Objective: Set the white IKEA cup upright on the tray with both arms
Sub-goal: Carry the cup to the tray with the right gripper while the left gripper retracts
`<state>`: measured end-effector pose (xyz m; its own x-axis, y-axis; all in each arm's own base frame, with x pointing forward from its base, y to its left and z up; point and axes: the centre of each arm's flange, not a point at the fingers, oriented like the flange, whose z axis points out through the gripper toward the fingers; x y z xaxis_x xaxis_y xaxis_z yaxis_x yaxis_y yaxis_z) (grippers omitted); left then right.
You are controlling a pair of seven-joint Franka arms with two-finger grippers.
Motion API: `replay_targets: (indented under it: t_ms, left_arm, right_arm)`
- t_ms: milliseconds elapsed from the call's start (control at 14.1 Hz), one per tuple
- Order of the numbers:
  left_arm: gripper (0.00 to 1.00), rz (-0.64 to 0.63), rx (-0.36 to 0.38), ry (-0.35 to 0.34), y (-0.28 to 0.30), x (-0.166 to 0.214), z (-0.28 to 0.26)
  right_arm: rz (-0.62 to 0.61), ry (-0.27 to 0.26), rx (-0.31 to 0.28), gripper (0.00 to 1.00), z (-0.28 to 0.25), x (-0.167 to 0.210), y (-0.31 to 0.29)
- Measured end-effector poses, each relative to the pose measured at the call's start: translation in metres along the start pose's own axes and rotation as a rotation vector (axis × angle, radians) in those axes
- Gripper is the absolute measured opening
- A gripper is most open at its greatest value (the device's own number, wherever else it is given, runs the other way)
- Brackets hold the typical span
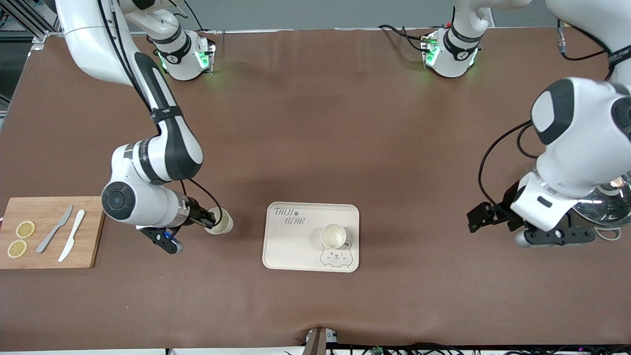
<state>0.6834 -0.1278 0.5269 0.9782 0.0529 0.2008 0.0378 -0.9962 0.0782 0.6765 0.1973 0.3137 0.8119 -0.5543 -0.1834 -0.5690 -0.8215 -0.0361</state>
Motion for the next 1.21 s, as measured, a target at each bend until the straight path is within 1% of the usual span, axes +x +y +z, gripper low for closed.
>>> replay_targets:
  t_ms: [213, 497, 568, 710, 852, 994, 1207]
  left_arm:
    - [1.00, -0.025, 0.023, -0.052, -0.023, -0.006, -0.015]
    - [1.00, -0.035, 0.029, -0.070, -0.033, -0.020, -0.058]
    - [1.00, -0.035, 0.032, -0.081, -0.033, -0.025, -0.067]
    - [1.00, -0.034, 0.038, -0.105, -0.034, -0.033, -0.078]
    - [1.00, -0.035, 0.039, -0.108, -0.035, -0.034, -0.080]
    - [1.00, -0.040, 0.041, -0.109, -0.038, -0.034, -0.079]
    - [1.00, -0.027, 0.041, -0.109, -0.044, -0.033, -0.080]
  right_arm:
    - [0.039, 0.020, 0.028, 0.04, 0.006, -0.008, -0.015]
    - [0.068, 0.056, 0.066, 0.04, 0.028, -0.033, -0.046]
    - [0.075, 0.057, 0.084, 0.04, 0.033, -0.040, -0.054]
    - [0.094, 0.031, 0.122, 0.04, 0.044, -0.053, -0.068]
    - [0.116, 0.004, 0.150, 0.04, 0.054, -0.064, -0.077]
    - [0.137, -0.005, 0.154, 0.04, 0.064, -0.073, -0.084]
    - [0.154, -0.003, 0.155, 0.04, 0.079, -0.085, -0.093]
